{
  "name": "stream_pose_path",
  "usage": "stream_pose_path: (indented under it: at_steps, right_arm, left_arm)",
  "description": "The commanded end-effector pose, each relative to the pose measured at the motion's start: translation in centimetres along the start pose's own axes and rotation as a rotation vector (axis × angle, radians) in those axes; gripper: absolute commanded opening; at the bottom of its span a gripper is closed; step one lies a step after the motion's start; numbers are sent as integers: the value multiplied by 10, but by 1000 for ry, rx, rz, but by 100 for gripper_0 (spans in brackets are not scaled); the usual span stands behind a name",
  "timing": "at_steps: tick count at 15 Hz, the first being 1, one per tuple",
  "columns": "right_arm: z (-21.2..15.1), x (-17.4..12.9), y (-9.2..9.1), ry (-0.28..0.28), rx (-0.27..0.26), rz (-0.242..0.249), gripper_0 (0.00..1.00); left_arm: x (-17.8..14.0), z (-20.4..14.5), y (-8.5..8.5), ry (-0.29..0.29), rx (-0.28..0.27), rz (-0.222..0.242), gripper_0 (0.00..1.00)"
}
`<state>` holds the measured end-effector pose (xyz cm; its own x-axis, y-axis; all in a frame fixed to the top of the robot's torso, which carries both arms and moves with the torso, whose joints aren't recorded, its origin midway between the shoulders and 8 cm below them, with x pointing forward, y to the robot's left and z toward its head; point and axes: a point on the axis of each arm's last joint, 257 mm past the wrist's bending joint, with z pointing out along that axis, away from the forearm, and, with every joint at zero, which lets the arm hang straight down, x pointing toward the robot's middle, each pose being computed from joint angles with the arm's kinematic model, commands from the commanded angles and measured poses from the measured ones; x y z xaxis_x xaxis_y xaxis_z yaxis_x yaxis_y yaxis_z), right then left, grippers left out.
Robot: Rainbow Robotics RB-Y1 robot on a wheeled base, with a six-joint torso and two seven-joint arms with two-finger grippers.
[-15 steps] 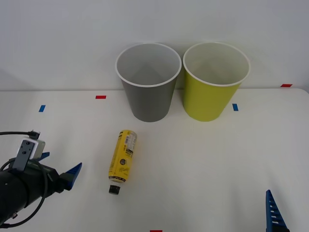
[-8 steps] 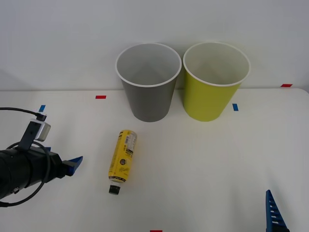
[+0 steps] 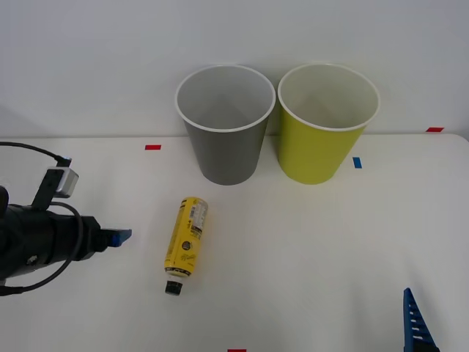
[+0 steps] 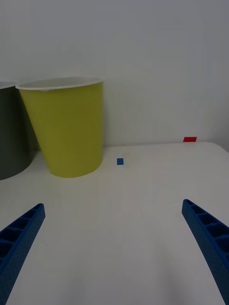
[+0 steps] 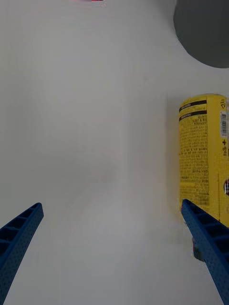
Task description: Put cans in the gray bin and PET bottles in the light green bin.
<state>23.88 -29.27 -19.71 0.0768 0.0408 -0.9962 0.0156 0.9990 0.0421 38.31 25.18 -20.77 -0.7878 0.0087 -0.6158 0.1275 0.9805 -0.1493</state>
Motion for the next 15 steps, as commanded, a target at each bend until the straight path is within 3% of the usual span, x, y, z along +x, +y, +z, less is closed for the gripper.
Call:
stream_pose_path:
  at_steps: [1, 6, 10, 12, 15]
  right_arm:
    - [0, 0, 0, 0, 0, 0, 100]
    - [0, 0, 0, 0, 0, 0, 100]
    - [0, 0, 0, 0, 0, 0, 100]
    - [0, 0, 0, 0, 0, 0, 100]
    - [0, 0, 0, 0, 0, 0, 100]
  left_arm:
    - [-13, 0, -14, -15, 21, -57, 100]
    - [-19, 22, -39, 4, -13, -73, 100]
    - [-30, 35, -49, 20, -38, -36, 100]
    - [-31, 37, -62, 32, -40, -81, 100]
    - [-29, 42, -78, 31, -39, -58, 100]
